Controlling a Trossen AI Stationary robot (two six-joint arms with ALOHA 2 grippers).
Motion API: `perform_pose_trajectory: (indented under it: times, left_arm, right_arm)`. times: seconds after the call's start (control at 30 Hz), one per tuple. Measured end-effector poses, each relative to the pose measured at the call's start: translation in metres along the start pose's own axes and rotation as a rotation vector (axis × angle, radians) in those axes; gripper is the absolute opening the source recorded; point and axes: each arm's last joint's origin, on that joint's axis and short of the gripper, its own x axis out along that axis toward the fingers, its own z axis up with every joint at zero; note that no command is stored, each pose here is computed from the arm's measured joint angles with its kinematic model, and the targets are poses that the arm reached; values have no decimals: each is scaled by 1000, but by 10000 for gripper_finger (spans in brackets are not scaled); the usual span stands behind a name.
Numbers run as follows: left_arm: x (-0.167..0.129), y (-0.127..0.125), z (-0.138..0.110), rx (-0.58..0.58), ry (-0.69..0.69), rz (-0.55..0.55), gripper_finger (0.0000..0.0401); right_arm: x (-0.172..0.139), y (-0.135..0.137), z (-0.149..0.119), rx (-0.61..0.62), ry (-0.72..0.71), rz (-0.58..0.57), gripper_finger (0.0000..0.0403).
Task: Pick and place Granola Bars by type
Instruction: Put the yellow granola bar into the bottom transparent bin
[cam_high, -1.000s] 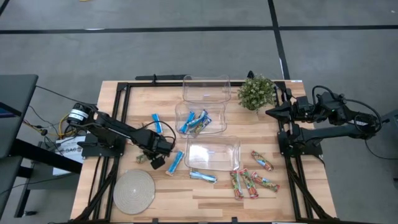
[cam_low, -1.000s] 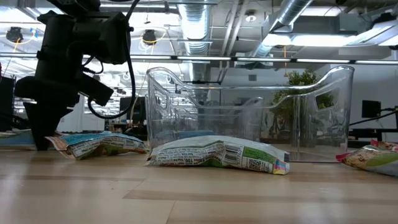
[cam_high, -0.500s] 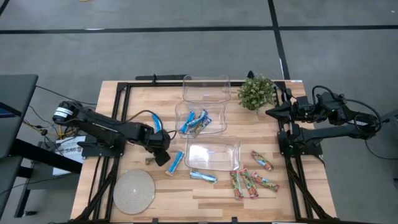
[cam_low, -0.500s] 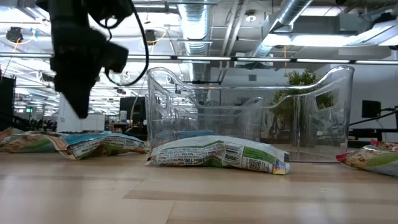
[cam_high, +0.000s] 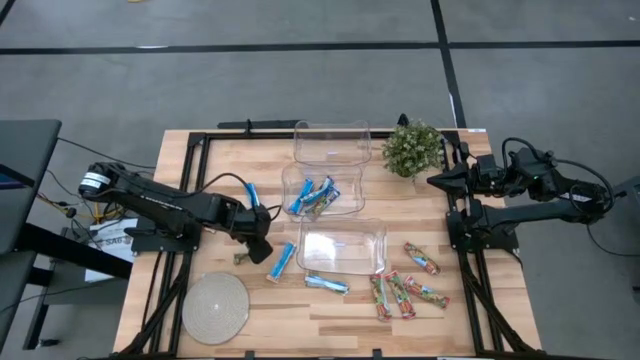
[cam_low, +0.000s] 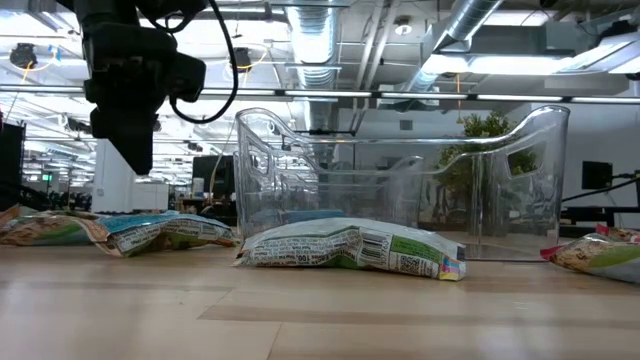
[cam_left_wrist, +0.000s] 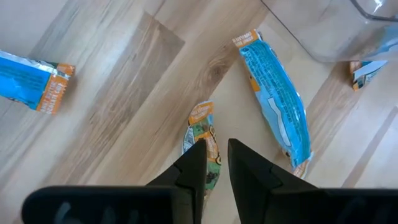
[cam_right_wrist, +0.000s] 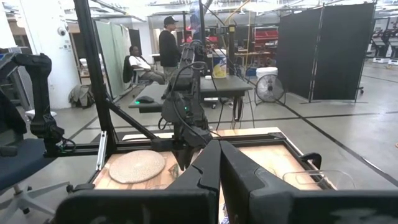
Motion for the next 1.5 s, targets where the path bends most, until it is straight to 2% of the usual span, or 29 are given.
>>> perform_pose_trajectory:
  times: [0.27,0.67,0.9,1.33,1.5]
  left_arm:
    - [2,1,-5,20,35,41,71]
    - [24,-10,-18,79,157,65,176]
    - [39,-14,-21,93,202,97,211]
    - [69,-16,-21,144,236,156,213]
    - [69,-14,-20,151,238,158,177]
  right_arm:
    - [0,0,0,0,0,0,0]
    - [0,0,0,0,-1,0,0]
    - [0,0,0,0,0,0,0]
    - [0,0,0,0,-1,0,0]
    - [0,0,0,0,-1,0,0]
